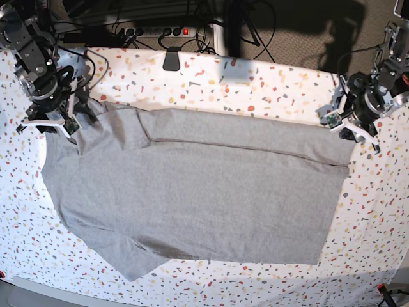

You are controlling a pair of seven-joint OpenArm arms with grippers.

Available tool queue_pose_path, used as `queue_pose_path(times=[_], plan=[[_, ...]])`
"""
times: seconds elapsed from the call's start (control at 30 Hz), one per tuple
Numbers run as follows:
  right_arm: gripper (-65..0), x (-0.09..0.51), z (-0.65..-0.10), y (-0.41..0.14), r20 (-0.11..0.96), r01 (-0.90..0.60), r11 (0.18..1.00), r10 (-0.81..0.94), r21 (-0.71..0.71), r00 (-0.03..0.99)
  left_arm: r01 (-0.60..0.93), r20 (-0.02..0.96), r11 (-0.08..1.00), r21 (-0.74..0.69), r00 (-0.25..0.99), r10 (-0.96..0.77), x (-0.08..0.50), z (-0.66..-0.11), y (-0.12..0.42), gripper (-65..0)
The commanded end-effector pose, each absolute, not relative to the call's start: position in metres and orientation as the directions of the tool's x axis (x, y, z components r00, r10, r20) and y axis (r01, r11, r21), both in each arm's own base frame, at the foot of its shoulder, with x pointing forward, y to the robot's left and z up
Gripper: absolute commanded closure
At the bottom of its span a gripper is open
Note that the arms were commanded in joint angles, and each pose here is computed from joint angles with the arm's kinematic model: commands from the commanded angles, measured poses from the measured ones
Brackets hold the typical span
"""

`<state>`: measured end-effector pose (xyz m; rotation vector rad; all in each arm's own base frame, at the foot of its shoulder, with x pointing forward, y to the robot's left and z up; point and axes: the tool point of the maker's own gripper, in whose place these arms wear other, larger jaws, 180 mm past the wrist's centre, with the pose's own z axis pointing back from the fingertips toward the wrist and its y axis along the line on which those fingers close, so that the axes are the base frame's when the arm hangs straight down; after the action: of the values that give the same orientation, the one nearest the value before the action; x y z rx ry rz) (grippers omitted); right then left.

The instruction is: Fold the T-shirt properly

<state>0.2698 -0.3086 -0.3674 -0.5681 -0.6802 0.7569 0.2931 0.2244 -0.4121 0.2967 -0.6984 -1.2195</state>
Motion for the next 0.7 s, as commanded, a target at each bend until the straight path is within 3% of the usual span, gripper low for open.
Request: queue_pose_path(times=[0.0, 0.27, 0.4, 0.47, 0.57, 0.67], plan=[[-24.4, 0.279, -0.352, -0.314, 0.352, -0.396, 0.584, 0.779, -0.709, 0.52, 0.721, 0.328, 0.335, 0.607, 0.157, -0.932, 0.306, -0.397, 0.231, -22.5], [-24.4, 0.278, -0.353, -0.315, 0.346, -0.396, 0.584, 0.777, -0.708, 0.527, 0.723, 0.322, 0.372, 0.582, 0.216, -0.922, 0.311, -0.415, 0.254, -21.9], [-24.4, 0.278, -0.353, -0.315, 0.347, -0.397, 0.584, 0.777, -0.708, 0.525, 0.73, 0.279, 0.342, 0.591, 0.213, -0.936, 0.31, -0.419, 0.262, -21.4], [-24.4, 0.278, -0.352, -0.313, 0.35, -0.397, 0.584, 0.778, -0.708, 0.521, 0.732, 0.277, 0.337, 0.592, 0.208, -0.938, 0.31, -0.419, 0.261, -15.6], [-24.4, 0.277, -0.351, -0.309, 0.352, -0.402, 0.585, 0.78, -0.704, 0.518, 0.758, 0.272, 0.326, 0.564, 0.202, -0.941, 0.304, -0.423, 0.259, 0.0], [-24.4, 0.27, -0.352, -0.303, 0.35, -0.419, 0.584, 0.784, -0.695, 0.513, 0.766, 0.27, 0.324, 0.556, 0.203, -0.941, 0.302, -0.425, 0.259, 0.0]])
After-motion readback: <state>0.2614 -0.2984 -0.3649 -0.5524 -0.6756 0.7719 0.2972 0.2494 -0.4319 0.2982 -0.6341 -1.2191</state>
